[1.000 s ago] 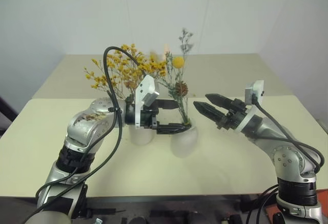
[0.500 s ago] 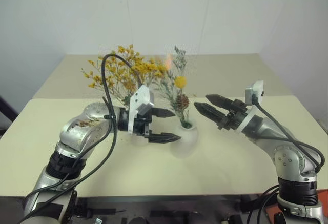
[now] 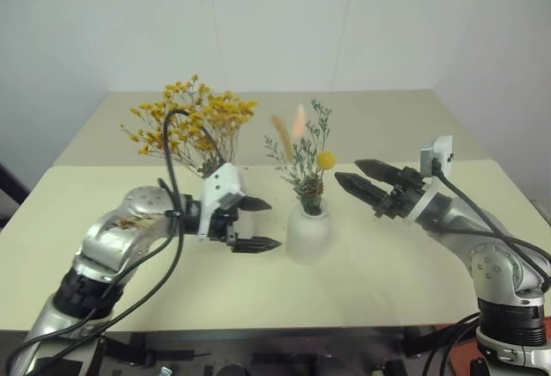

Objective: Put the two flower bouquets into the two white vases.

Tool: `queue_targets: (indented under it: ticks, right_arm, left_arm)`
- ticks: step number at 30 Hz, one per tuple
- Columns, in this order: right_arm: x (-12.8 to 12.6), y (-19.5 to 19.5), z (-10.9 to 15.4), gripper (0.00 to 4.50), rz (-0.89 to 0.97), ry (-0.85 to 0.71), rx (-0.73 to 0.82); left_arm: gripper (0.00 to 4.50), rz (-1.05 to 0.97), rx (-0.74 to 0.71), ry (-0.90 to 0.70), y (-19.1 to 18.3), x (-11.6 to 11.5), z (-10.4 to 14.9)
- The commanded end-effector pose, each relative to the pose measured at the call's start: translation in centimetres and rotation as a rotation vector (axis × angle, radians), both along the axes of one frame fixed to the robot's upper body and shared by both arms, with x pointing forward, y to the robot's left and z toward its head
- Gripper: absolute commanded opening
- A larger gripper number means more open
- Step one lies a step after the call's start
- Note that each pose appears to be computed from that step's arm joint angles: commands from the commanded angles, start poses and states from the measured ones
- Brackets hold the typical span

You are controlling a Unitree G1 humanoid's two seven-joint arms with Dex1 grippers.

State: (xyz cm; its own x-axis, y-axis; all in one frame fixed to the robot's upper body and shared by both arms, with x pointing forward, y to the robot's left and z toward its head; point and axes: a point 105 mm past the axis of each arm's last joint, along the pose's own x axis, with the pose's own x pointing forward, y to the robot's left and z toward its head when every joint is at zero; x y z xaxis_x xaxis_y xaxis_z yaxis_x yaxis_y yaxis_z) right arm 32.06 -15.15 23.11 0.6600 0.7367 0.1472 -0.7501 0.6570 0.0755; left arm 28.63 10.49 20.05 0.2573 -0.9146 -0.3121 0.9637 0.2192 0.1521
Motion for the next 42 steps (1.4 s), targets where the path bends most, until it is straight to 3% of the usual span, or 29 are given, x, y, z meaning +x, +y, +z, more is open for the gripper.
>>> queue_targets:
  ticks: [1,11,22,29,36,42]
  right_arm:
    - [-0.3,-1.0,1.3,4.43,-0.011,-0.056,-0.002]
    - [-0.2,-1.1,1.5,4.43,0.010,-0.054,-0.029]
    - [-1.4,-3.1,0.7,4.43,0.093,-0.022,-0.203]
    - [-1.3,-4.6,0.3,4.43,0.079,-0.005,-0.245]
    - [-1.9,-5.2,0.4,4.43,0.083,-0.010,-0.297]
    - [-3.4,-5.1,-0.1,4.43,0.162,-0.003,-0.377]
  left_arm:
    - [4.50,-0.042,-0.047,-0.063,0.2,-1.2,1.8]
    - [4.50,-0.085,-0.089,-0.030,0.8,-3.5,2.0]
    - [4.50,0.082,-0.032,-0.019,6.4,-5.1,1.5]
    - [4.50,0.178,-0.052,-0.059,8.5,-5.6,2.6]
    - [4.50,0.295,-0.042,-0.126,11.2,-5.0,3.9]
    - [4.50,0.305,-0.038,-0.137,11.4,-4.3,3.9]
